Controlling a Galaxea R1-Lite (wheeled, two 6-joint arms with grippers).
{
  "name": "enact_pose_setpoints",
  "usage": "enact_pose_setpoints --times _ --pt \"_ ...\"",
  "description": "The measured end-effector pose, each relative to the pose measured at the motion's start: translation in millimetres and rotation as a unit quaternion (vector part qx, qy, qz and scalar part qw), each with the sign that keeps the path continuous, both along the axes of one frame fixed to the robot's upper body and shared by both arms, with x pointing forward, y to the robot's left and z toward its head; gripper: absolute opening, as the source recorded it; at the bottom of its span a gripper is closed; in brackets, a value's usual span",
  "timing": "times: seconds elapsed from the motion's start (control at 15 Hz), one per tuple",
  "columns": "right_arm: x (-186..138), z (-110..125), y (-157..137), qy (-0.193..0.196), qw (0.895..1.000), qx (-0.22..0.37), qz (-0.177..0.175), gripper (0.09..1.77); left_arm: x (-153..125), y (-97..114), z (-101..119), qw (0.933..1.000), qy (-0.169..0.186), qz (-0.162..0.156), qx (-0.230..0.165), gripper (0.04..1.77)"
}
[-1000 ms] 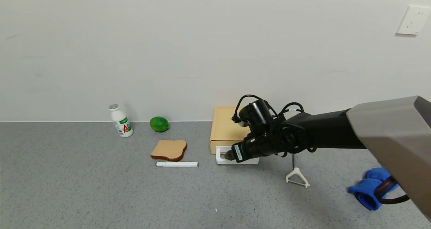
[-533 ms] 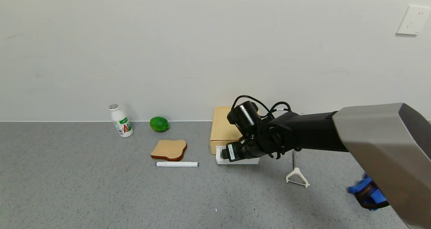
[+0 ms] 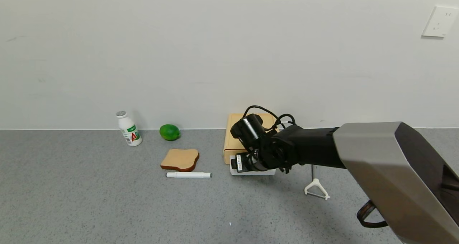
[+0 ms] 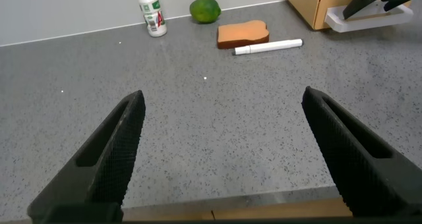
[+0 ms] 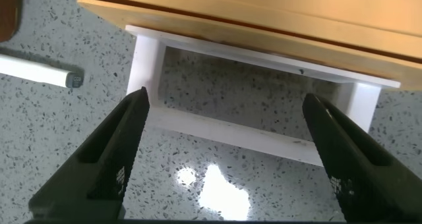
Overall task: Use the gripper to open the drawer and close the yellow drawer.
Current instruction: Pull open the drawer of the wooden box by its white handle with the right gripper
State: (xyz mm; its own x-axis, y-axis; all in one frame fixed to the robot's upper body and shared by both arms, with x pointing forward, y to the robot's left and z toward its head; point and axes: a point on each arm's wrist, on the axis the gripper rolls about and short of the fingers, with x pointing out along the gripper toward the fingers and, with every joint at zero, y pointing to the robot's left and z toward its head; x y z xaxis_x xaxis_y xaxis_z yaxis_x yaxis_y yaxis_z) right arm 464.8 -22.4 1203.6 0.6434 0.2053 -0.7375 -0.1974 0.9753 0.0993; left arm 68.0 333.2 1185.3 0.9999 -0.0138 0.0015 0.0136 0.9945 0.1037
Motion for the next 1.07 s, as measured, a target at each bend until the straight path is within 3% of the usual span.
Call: enact_pose_setpoints --times 0.53,1.07 --pt "10 -9 -5 -0.010 1.000 -0.012 -0.024 1.71 0 0 0 1.0000 0.000 0.000 0.000 1.72" --pt "8 -14 -4 0.003 1.000 -0.015 -0.017 1.71 0 0 0 1.0000 0.000 0.000 0.000 1.72"
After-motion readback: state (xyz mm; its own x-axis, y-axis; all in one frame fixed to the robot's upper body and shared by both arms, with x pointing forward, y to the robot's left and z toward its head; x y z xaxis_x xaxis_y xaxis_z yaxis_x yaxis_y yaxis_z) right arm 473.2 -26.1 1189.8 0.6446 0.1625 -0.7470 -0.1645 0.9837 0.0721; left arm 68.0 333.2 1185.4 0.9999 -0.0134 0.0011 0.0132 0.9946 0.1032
